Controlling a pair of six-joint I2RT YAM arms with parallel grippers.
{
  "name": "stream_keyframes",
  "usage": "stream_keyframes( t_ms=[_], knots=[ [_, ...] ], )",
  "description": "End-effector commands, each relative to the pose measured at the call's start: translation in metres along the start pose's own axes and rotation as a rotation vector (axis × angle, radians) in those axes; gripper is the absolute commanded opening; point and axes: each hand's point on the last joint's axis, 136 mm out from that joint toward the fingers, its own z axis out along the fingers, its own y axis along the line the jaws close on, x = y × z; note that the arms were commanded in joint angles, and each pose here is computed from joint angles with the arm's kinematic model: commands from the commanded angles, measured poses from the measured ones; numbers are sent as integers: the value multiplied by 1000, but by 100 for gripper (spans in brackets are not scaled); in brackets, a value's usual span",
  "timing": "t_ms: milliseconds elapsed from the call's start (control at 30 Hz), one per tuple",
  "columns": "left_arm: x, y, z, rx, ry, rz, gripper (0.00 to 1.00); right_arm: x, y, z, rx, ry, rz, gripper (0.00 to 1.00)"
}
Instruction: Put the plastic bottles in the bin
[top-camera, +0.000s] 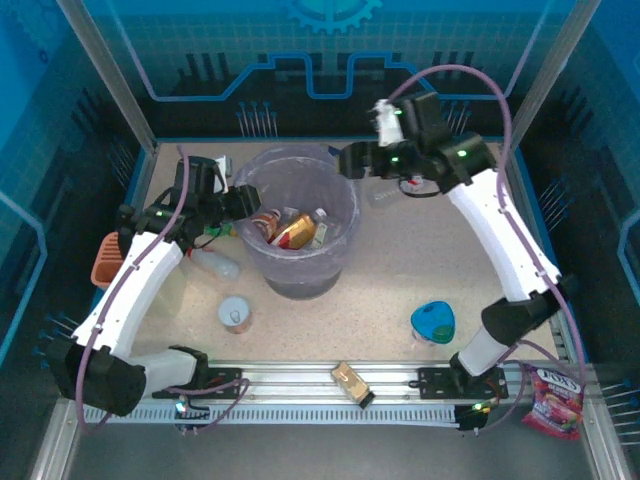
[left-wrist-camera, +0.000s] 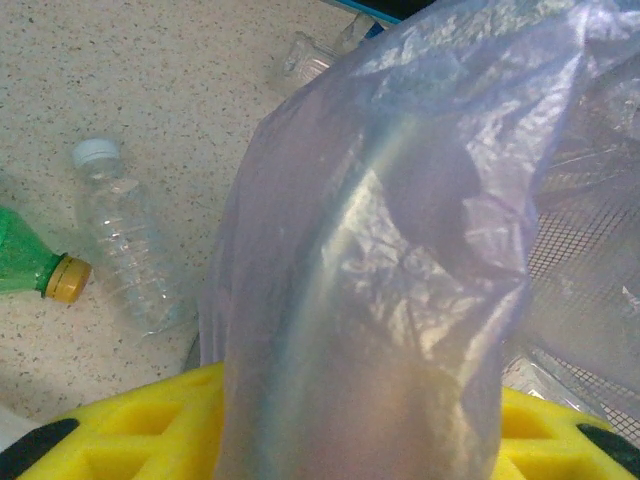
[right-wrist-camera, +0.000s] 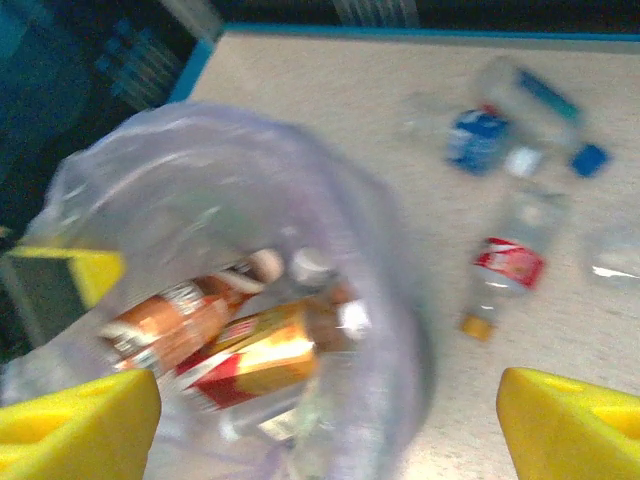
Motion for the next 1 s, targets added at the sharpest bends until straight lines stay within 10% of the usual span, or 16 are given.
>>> stream_keyframes(
  t_ms=[0,433,967],
  knots=[
    [4,-4,6,25,34,-10,46,5,-42,13,76,-1,86,90],
    [3,-12,9,70,39,-30,46,34,-214,73,462,-58,609,99],
    [4,-10,10,59,48,-28,45,54,-299,174,525,-59,859,100]
  ],
)
